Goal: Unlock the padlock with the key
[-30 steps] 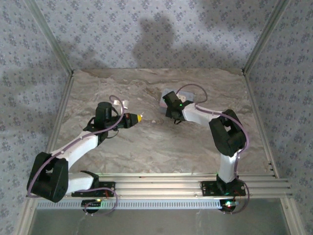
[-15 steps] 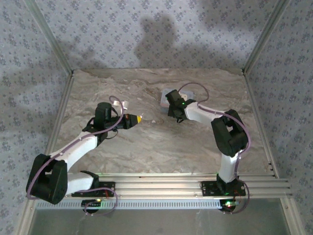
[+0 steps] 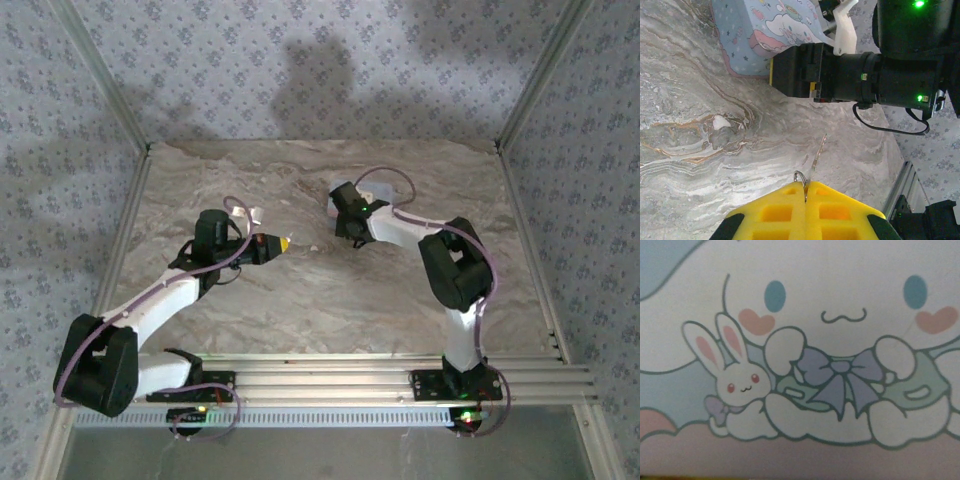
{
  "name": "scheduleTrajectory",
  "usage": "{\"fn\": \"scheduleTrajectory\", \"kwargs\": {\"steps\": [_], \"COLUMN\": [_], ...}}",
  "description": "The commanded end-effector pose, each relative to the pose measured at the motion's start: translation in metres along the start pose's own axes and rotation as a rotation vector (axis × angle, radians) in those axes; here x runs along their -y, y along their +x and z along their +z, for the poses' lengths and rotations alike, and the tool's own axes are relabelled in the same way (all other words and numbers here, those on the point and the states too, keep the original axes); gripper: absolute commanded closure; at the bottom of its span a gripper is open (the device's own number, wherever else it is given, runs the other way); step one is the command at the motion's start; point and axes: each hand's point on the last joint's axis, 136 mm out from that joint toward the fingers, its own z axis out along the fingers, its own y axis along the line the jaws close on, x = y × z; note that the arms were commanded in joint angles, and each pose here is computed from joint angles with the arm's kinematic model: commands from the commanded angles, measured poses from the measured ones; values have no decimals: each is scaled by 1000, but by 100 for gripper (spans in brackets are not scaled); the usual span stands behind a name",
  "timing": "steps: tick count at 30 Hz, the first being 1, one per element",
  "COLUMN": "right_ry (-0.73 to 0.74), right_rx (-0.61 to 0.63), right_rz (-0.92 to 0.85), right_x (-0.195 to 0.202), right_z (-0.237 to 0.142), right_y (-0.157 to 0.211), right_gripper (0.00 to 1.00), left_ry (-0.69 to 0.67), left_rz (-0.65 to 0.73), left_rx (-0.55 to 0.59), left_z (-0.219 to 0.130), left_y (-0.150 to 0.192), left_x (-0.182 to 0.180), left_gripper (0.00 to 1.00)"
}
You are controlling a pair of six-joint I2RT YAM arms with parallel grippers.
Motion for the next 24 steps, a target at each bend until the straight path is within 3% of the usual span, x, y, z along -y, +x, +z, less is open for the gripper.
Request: {"fn": "scheduleTrajectory", "kwargs": {"steps": [1, 24], "right_ry": [10, 74], "right_rx": [-1, 28], "right_rz": [4, -14], "right_x": [-4, 7], "right_z": [5, 14], "right_y": [-4, -5], "right_gripper": [46, 68], "left_ry": [20, 99], "left_rz": [18, 50], "left_rx": [-15, -95], "left_z": [1, 17], "left_y": [0, 11], "left_x": [6, 22], "left_gripper": [100, 100]}}
